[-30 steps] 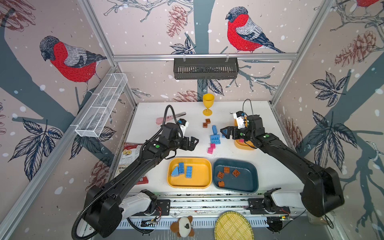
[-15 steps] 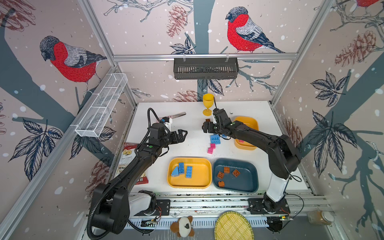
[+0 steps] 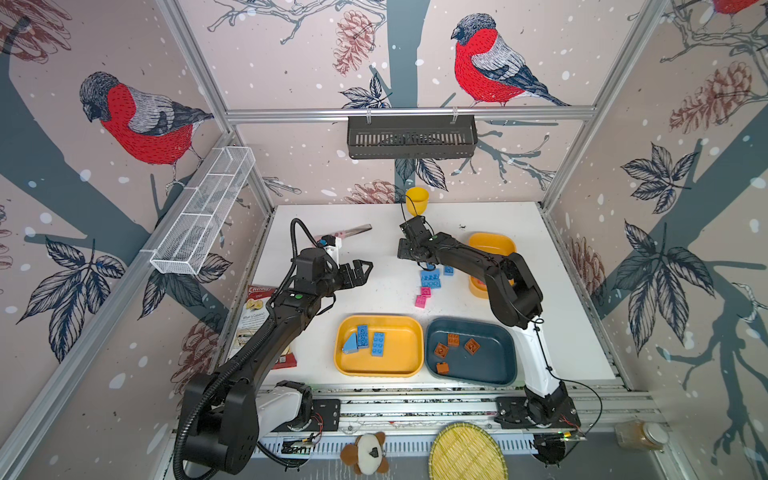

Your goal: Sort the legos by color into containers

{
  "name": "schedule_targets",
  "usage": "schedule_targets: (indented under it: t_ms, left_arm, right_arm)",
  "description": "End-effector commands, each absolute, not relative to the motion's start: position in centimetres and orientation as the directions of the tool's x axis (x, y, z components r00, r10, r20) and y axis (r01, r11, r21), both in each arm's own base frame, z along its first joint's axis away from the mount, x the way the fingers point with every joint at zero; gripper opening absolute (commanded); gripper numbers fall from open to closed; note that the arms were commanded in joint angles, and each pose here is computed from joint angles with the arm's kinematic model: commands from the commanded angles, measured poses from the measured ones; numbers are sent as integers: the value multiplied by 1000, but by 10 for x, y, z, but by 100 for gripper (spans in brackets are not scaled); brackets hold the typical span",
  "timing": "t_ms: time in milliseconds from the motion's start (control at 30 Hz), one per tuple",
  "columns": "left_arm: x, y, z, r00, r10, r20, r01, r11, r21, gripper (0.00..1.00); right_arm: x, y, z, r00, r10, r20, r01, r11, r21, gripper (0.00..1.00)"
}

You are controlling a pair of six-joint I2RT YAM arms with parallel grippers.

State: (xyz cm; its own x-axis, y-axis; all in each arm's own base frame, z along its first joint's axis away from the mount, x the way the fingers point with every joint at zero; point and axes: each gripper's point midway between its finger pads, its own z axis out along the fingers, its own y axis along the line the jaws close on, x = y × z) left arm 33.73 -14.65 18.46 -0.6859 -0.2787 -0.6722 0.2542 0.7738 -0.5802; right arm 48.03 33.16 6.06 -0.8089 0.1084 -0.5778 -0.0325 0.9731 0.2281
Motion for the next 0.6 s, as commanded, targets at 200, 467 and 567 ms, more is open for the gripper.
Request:
schedule_targets:
  t_ms: [200,467,567]
  left_arm:
    - [341,-150,193,-659,-282,-697,293,758,-583,97]
    - [342,-149,190,-667,-270,-695,289,765,-575,97]
    - [343,-150,190,-670,-265,-694,294,763,-575,97]
  right_arm:
    - [500,325,37,-810,130,-571,40,985,169,62]
    - [505,325,22,-818,109,-564,39,990,134,45]
    - [507,324,27,-811,100,-576,38,992,120,36]
